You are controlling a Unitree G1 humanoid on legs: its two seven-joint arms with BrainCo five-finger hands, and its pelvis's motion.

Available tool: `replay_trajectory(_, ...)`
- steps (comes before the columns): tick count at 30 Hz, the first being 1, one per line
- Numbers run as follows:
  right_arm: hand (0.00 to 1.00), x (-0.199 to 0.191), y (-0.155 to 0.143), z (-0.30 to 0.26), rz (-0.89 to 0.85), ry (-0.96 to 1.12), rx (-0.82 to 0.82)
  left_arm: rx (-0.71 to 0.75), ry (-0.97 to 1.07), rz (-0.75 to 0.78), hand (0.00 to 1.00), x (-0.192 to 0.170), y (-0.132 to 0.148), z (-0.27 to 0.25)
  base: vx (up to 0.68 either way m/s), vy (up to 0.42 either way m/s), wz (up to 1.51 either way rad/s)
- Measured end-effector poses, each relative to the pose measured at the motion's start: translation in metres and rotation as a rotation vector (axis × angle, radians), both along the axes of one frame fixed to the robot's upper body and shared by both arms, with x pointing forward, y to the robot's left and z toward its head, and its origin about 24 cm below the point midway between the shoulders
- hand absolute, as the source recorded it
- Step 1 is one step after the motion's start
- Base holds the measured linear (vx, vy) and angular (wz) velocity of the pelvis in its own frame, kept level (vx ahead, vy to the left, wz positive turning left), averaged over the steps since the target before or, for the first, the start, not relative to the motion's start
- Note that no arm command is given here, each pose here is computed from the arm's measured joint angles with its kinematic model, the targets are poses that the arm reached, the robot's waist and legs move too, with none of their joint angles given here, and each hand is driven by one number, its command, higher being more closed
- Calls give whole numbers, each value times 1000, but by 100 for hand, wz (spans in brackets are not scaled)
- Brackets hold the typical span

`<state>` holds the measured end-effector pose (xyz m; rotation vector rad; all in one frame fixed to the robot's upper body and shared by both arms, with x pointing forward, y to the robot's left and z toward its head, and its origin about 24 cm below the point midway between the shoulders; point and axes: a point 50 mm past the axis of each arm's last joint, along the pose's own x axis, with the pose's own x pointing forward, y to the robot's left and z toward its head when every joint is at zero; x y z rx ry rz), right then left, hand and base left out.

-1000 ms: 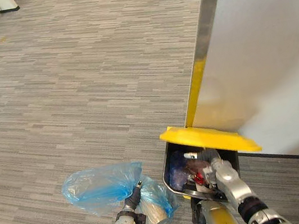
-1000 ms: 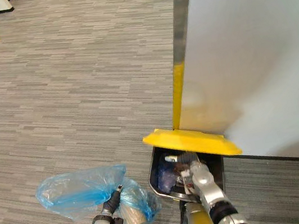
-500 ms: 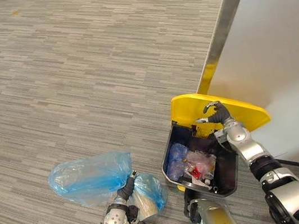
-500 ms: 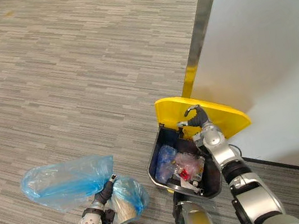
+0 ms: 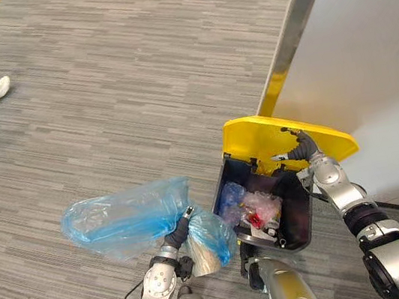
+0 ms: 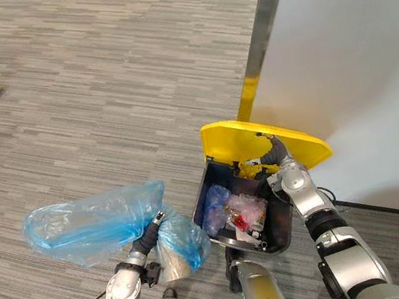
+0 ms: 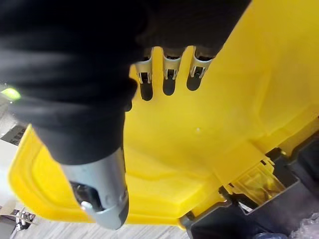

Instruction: Gather rubbish on tea table into small bin, then transfer packed bag to large trash can.

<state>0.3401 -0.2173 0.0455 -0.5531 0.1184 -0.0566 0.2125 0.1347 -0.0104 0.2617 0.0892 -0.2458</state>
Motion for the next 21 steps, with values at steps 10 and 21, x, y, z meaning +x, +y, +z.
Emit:
replay_trajectory(10,0,20,17,29,89,-53,-96,-44,-188,-129,100,43,-38,43,25,47,-24)
replay_trajectory(21,0,42,43,110,222,-291,-254,85,-237,-155,100,103,-56,65,-19,37,-18)
